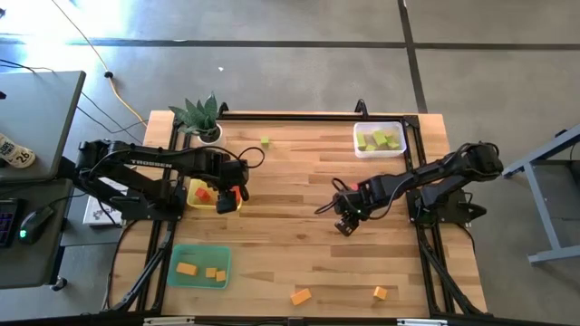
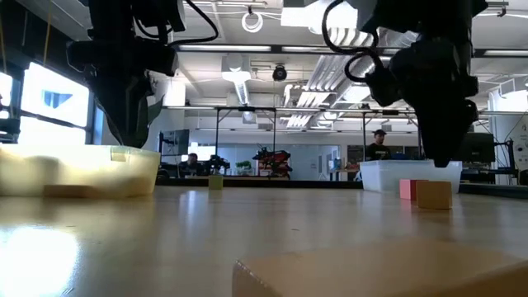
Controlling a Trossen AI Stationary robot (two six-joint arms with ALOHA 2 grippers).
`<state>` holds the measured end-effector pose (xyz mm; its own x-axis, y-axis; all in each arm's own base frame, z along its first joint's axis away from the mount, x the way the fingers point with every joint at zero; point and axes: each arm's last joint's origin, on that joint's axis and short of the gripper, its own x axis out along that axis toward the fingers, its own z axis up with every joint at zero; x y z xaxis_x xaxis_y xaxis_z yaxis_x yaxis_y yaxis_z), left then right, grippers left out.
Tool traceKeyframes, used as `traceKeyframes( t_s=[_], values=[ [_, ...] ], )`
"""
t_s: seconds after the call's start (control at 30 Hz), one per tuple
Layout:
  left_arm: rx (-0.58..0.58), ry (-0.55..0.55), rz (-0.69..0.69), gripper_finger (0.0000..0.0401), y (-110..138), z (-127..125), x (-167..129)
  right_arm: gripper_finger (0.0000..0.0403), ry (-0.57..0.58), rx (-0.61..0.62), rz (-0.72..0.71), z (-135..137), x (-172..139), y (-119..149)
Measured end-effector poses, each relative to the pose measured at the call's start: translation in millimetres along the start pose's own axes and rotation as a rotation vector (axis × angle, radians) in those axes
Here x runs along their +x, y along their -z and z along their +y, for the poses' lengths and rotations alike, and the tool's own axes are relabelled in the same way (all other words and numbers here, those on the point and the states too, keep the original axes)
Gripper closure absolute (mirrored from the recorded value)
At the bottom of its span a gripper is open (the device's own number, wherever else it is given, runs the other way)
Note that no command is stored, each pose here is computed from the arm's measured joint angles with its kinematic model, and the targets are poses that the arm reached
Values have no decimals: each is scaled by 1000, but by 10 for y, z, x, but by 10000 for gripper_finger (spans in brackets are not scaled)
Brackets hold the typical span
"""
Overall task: Sort & place blocks by color
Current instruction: Put the yellow block into the green bin
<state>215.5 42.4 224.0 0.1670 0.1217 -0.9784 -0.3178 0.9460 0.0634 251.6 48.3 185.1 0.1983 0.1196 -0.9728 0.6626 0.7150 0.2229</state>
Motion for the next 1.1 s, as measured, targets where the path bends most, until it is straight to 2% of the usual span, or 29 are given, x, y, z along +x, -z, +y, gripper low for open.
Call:
traceKeyframes(
  t_s=[0.2,0.4,0.8,0.9,1.1],
  values=[
    [0,0,-2,190,-1,0,-1,217,4,0,3,-66,103,36],
    [0,0,-2,190,-2,0,0,217,-39,-9,-23,-86,193,43],
    [-2,2,-21,190,-20,-2,0,219,-24,-12,-37,-154,293,81],
    [-2,2,-27,190,-26,-3,-1,234,-16,-14,-36,-159,302,81],
    [-7,8,-68,190,-66,-8,-3,298,-17,-4,-6,-147,345,76]
  ],
)
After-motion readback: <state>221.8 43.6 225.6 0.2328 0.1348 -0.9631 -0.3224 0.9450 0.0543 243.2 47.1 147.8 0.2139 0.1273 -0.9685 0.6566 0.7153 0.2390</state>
